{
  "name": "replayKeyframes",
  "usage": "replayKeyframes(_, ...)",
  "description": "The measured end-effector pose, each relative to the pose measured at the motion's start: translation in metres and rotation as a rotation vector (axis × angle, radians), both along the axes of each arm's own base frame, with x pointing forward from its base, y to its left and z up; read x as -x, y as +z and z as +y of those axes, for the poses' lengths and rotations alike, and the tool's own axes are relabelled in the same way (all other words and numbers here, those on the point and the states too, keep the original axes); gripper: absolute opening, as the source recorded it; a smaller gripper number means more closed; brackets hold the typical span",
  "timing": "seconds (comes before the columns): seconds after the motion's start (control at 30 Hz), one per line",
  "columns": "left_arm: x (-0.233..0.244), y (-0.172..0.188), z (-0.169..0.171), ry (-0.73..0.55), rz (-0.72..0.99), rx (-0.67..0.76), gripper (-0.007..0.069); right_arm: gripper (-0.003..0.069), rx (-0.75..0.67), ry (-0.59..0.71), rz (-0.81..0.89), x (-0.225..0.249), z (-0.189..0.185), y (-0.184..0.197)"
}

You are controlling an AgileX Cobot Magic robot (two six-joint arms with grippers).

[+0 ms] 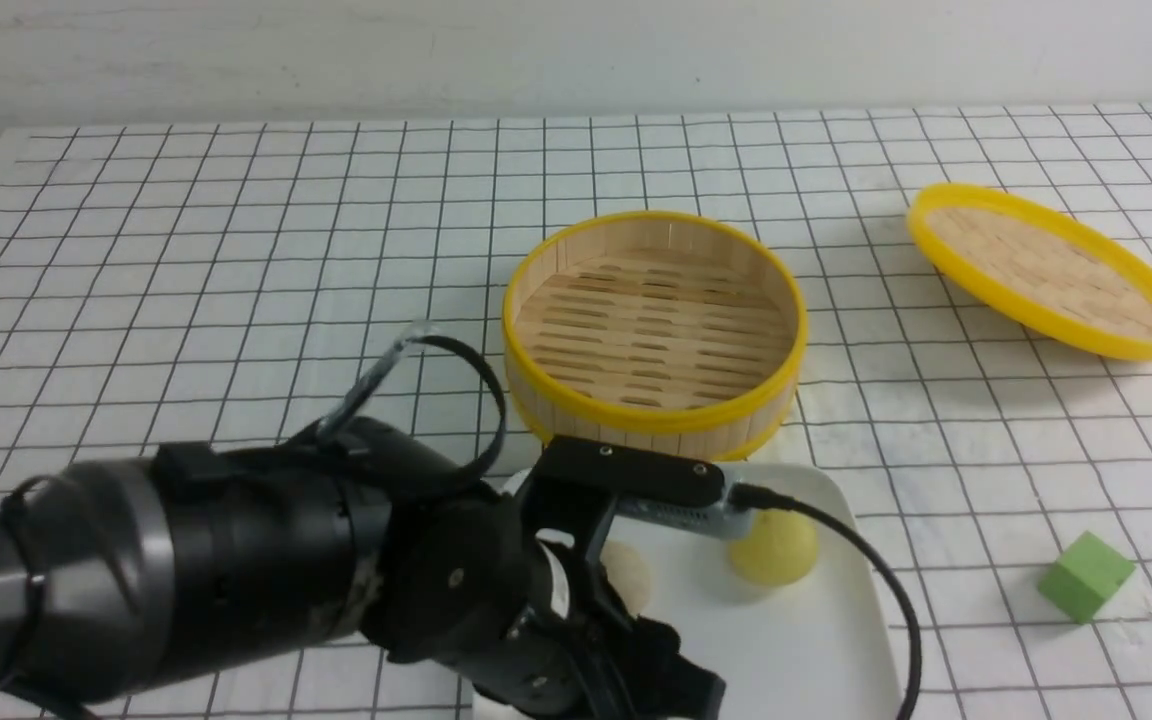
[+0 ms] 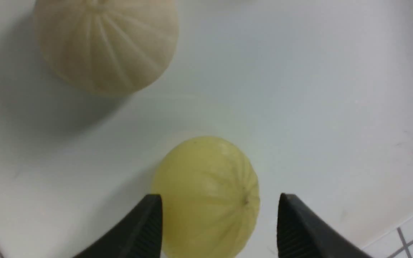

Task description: Put the steamed buns into the plate on the white-black tablecloth.

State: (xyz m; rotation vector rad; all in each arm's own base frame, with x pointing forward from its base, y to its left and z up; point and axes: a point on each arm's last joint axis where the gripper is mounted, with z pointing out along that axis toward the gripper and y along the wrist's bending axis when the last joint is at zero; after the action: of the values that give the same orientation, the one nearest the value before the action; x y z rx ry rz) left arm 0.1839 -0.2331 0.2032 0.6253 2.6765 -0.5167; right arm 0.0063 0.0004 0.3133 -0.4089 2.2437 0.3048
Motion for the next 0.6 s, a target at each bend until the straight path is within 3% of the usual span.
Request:
replayKeyframes(0.1,-0.002,0.016,0.000,-0.029,-0.046,0.000,0.0462,-0.0007,-0.090,-0.099,-0.179,0.026,-0.024,-0.006)
replayKeyframes(0.17,-0.004,0.023,0.000,-0.042,-0.062,-0.009,0.0463,-0.0007,-0.104,-0.121,-0.211,0.027,-0.026,-0.011)
replayKeyframes(0.47,-0.009,0.041,-0.004,-0.071,-0.090,-0.038,0.0463,-0.0005,-0.154,-0.067,-0.240,-0.016,0.004,-0.033)
replayKeyframes(0.6,-0.009,0.041,-0.003,-0.072,-0.090,-0.042,0.0436,-0.0001,-0.245,-0.043,-0.359,-0.024,0.012,-0.025)
